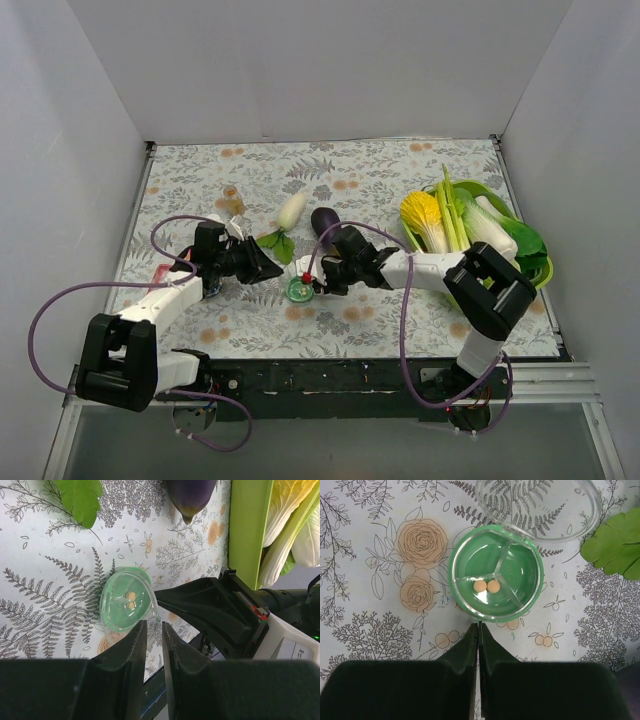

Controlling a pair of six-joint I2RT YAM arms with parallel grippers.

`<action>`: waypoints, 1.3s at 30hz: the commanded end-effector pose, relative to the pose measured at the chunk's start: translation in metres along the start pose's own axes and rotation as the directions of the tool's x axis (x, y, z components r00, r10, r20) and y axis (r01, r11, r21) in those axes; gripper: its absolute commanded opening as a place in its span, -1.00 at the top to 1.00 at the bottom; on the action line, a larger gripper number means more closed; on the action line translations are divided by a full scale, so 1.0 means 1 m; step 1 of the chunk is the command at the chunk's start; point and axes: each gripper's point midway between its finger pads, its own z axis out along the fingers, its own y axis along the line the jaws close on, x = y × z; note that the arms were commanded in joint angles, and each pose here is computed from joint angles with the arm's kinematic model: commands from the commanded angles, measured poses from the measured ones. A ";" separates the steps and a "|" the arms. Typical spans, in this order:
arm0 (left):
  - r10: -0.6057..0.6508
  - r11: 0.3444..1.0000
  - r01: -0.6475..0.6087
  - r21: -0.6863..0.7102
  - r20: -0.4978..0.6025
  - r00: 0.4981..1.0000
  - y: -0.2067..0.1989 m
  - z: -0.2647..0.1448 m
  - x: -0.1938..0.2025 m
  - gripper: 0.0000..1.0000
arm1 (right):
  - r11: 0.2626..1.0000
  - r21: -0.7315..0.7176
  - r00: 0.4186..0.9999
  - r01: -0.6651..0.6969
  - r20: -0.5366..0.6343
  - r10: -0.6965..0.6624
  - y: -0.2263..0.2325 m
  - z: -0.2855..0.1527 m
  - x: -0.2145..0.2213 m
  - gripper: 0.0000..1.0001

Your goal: Sort the pills into containers

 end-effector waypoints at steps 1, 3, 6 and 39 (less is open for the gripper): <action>-0.001 0.999 0.002 0.034 -0.031 1.000 -0.003 0.004 0.009 0.64 | 1.000 -0.007 1.000 -0.017 -0.009 0.017 -0.009 0.009 -0.008 0.89; -0.005 0.999 0.006 0.034 -0.036 0.999 -0.002 0.005 0.011 0.64 | 0.999 -0.022 0.999 -0.043 -0.029 0.043 -0.008 0.010 -0.005 0.89; -0.007 0.999 0.008 0.039 -0.043 0.999 -0.002 0.008 0.014 0.65 | 0.998 -0.016 0.997 -0.068 -0.037 0.067 -0.011 0.014 -0.003 0.90; 0.066 0.996 -0.065 -0.057 0.026 0.997 0.002 0.026 0.004 0.53 | 0.982 -0.068 0.984 -0.176 -0.017 0.175 0.004 -0.030 -0.033 0.81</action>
